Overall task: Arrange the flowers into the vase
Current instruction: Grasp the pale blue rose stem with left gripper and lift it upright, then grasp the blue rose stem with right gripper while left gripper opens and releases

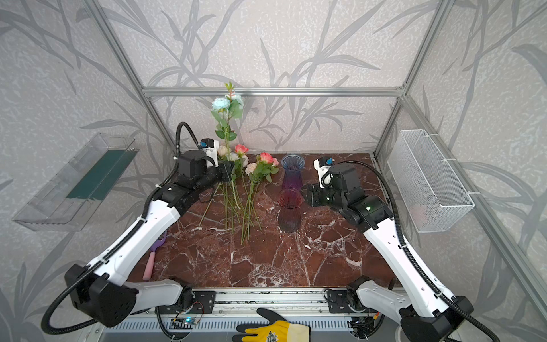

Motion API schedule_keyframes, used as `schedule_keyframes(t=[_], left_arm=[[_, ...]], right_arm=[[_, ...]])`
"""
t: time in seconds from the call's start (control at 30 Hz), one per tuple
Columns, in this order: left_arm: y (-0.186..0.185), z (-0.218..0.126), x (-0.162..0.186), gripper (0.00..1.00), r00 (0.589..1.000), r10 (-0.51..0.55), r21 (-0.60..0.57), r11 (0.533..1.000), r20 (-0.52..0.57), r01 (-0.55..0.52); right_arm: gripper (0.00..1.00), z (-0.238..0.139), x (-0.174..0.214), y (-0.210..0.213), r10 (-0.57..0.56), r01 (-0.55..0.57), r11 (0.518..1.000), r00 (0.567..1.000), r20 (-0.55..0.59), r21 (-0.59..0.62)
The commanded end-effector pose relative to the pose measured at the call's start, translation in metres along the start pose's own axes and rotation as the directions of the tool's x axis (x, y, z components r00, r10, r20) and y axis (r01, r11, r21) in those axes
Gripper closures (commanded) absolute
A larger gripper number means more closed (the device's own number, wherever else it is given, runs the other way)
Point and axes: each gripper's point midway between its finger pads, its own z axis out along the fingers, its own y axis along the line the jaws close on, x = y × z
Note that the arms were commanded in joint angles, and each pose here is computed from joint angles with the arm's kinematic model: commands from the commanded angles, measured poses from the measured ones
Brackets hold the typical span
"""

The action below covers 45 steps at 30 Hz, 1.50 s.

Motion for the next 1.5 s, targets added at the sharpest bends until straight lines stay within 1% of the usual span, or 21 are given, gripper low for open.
schedule_keyframes(t=[0.0, 0.03, 0.07, 0.1, 0.13, 0.17, 0.23, 0.3, 0.37, 0.43, 0.53, 0.6, 0.7, 0.77, 0.83, 0.97, 1.1, 1.17, 1.23, 1.27, 1.47], left_arm=[[-0.06, -0.017, -0.016, 1.0, 0.987, 0.138, 0.203, 0.967, 0.079, -0.151], [-0.072, -0.019, -0.014, 1.0, 0.981, 0.167, 0.242, 0.952, 0.097, -0.186], [-0.082, -0.02, -0.008, 1.0, 0.976, 0.186, 0.281, 0.937, 0.11, -0.21], [-0.09, -0.022, -0.002, 1.0, 0.974, 0.19, 0.317, 0.923, 0.12, -0.219], [-0.092, -0.022, 0.008, 1.0, 0.975, 0.185, 0.34, 0.915, 0.122, -0.216], [-0.091, -0.023, 0.016, 1.0, 0.979, 0.162, 0.361, 0.911, 0.126, -0.197], [-0.094, -0.028, 0.029, 1.0, 0.984, 0.116, 0.402, 0.902, 0.132, -0.16], [-0.105, -0.037, 0.04, 1.0, 0.974, 0.166, 0.409, 0.887, 0.152, -0.215], [-0.115, -0.043, 0.048, 1.0, 0.965, 0.216, 0.423, 0.868, 0.146, -0.258], [-0.118, -0.045, 0.053, 1.0, 0.961, 0.242, 0.422, 0.864, 0.133, -0.276], [-0.119, -0.045, 0.056, 1.0, 0.96, 0.247, 0.423, 0.862, 0.128, -0.279], [-0.121, -0.047, 0.056, 1.0, 0.959, 0.252, 0.435, 0.855, 0.13, -0.283], [-0.12, -0.05, 0.054, 1.0, 0.952, 0.278, 0.425, 0.852, 0.132, -0.307], [-0.115, -0.048, 0.054, 1.0, 0.948, 0.293, 0.395, 0.861, 0.126, -0.319], [-0.116, -0.048, 0.056, 1.0, 0.946, 0.298, 0.401, 0.857, 0.124, -0.322], [-0.12, -0.051, 0.054, 1.0, 0.953, 0.272, 0.423, 0.854, 0.136, -0.304], [-0.12, -0.05, 0.055, 1.0, 0.953, 0.273, 0.426, 0.852, 0.135, -0.304], [-0.12, -0.051, 0.055, 1.0, 0.952, 0.271, 0.429, 0.85, 0.14, -0.305], [-0.12, -0.052, 0.054, 1.0, 0.953, 0.268, 0.427, 0.852, 0.143, -0.304], [-0.12, -0.052, 0.054, 1.0, 0.953, 0.268, 0.427, 0.852, 0.144, -0.304], [-0.121, -0.053, 0.054, 1.0, 0.952, 0.267, 0.433, 0.848, 0.148, -0.305]], right_arm=[[0.5, -0.015, -0.033, 0.046, -0.043, 0.08, 0.978, 0.981, 0.187, -0.194], [0.5, -0.019, -0.042, 0.054, -0.034, 0.094, 0.969, 0.967, 0.253, -0.23], [0.52, -0.021, -0.047, 0.055, -0.008, 0.083, 0.968, 0.954, 0.301, -0.236], [0.52, -0.021, -0.051, 0.055, 0.002, 0.08, 0.971, 0.941, 0.337, -0.227], [0.56, -0.021, -0.054, 0.055, -0.001, 0.081, 0.973, 0.937, 0.349, -0.216], [0.62, -0.021, -0.056, 0.057, -0.012, 0.089, 0.974, 0.938, 0.347, -0.207], [0.63, -0.019, -0.058, 0.068, -0.04, 0.122, 0.963, 0.947, 0.318, -0.242], [0.6, -0.01, -0.06, 0.08, -0.035, 0.128, 0.945, 0.955, 0.294, -0.302], [0.57, -0.003, -0.06, 0.089, -0.034, 0.133, 0.931, 0.959, 0.282, -0.339], [0.54, 0.003, -0.058, 0.102, -0.044, 0.15, 0.911, 0.961, 0.273, -0.383], [0.52, 0.017, -0.05, 0.121, -0.075, 0.172, 0.889, 0.969, 0.235, -0.424], [0.52, 0.027, -0.047, 0.127, -0.084, 0.17, 0.889, 0.973, 0.215, -0.426], [0.52, 0.032, -0.048, 0.134, -0.071, 0.165, 0.878, 0.974, 0.217, -0.45], [0.52, 0.034, -0.049, 0.139, -0.064, 0.162, 0.869, 0.974, 0.218, -0.468], [0.53, 0.036, -0.049, 0.144, -0.062, 0.162, 0.859, 0.975, 0.214, -0.485], [0.59, 0.047, -0.054, 0.143, -0.053, 0.151, 0.872, 0.975, 0.218, -0.466], [0.69, 0.053, -0.06, 0.139, -0.021, 0.126, 0.886, 0.972, 0.234, -0.447], [0.72, 0.056, -0.06, 0.139, -0.016, 0.122, 0.887, 0.972, 0.235, -0.445], [0.82, 0.057, -0.061, 0.14, -0.011, 0.118, 0.885, 0.972, 0.234, -0.451], [0.86, 0.057, -0.062, 0.141, -0.008, 0.117, 0.884, 0.972, 0.236, -0.453], [0.93, 0.054, -0.063, 0.142, 0.004, 0.116, 0.878, 0.968, 0.25, -0.465]])
